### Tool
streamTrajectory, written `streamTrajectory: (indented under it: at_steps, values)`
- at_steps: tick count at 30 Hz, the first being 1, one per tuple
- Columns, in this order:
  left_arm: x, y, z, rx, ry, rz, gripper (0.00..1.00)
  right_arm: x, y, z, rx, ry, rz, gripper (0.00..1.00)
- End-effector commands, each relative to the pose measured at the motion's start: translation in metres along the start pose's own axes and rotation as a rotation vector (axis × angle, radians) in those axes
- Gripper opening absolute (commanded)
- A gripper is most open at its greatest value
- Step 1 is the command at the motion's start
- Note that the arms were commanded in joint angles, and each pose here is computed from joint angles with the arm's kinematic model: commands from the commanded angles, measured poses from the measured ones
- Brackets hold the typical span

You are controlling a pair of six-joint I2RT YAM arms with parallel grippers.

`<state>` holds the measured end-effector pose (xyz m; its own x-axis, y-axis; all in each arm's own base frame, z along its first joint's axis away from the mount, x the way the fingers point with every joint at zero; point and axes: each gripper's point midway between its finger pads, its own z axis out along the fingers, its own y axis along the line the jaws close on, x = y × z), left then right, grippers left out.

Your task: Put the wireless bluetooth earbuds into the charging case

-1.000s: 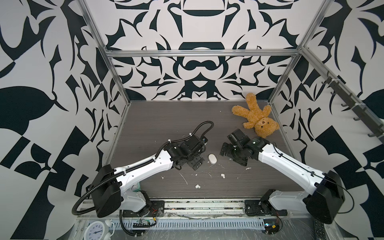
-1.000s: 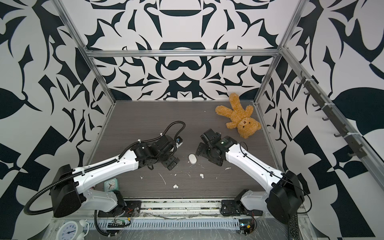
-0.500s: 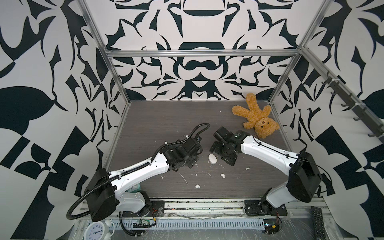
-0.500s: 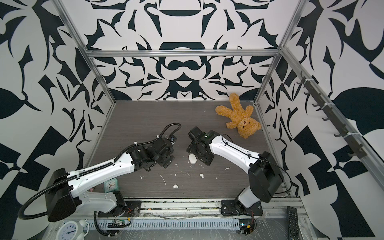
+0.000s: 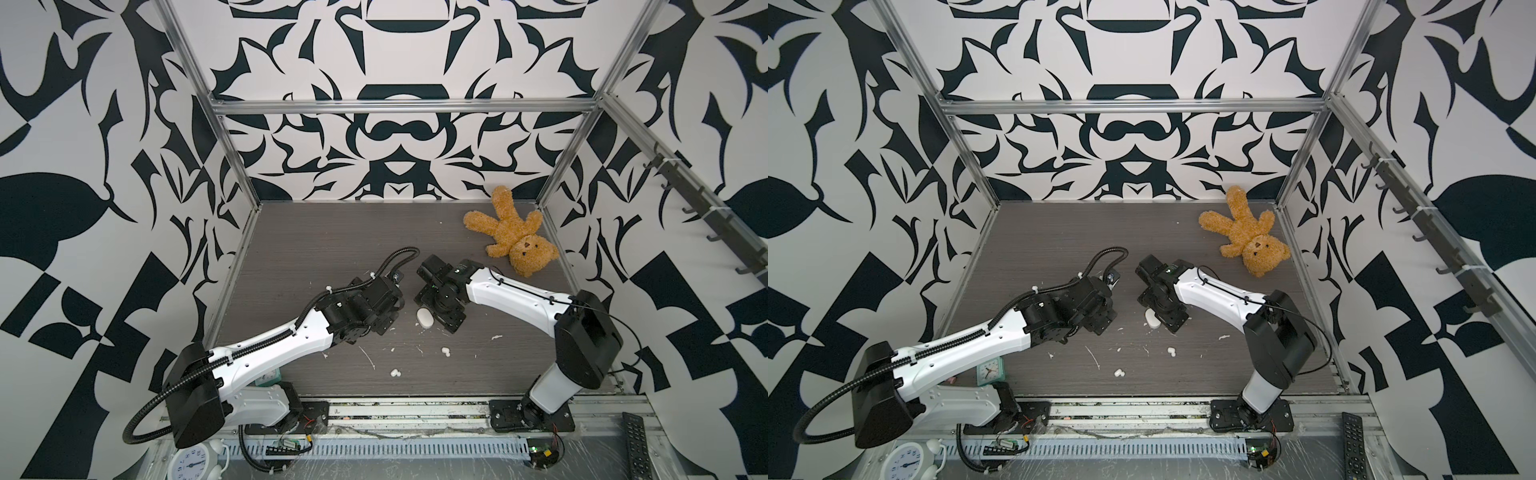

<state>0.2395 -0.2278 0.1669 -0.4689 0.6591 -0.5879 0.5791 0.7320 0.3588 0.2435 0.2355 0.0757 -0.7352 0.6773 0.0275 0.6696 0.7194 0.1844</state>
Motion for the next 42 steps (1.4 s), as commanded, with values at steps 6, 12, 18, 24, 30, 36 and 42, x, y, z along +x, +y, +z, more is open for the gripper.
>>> streamTrajectory:
  at_steps: [6, 12, 18, 24, 30, 36, 42]
  values:
    - [0.001, 0.001, -0.005, -0.014, -0.015, 0.012, 0.99, 0.006, 0.018, 0.008, 0.009, 0.029, 0.015, 0.89]
    - [0.001, -0.002, -0.005, -0.011, -0.014, 0.025, 0.99, 0.007, 0.016, 0.017, 0.037, 0.039, 0.025, 0.85]
    - [0.001, -0.004, -0.004, -0.009, -0.01, 0.033, 0.99, 0.01, 0.014, 0.026, 0.058, 0.062, 0.028, 0.81]
    - [0.002, -0.006, -0.003, -0.007, -0.007, 0.037, 0.99, 0.009, 0.016, 0.031, 0.057, 0.062, 0.032, 0.77]
    - [0.004, -0.008, -0.001, -0.004, 0.001, 0.047, 0.99, 0.006, 0.016, 0.031, 0.051, 0.049, 0.045, 0.75]
    - [0.003, -0.01, -0.002, -0.001, -0.001, 0.052, 0.99, 0.005, 0.017, 0.032, 0.036, 0.056, 0.07, 0.75]
    - [0.009, -0.015, 0.007, -0.001, 0.034, 0.075, 0.99, 0.003, 0.018, 0.032, 0.019, 0.058, 0.096, 0.76]
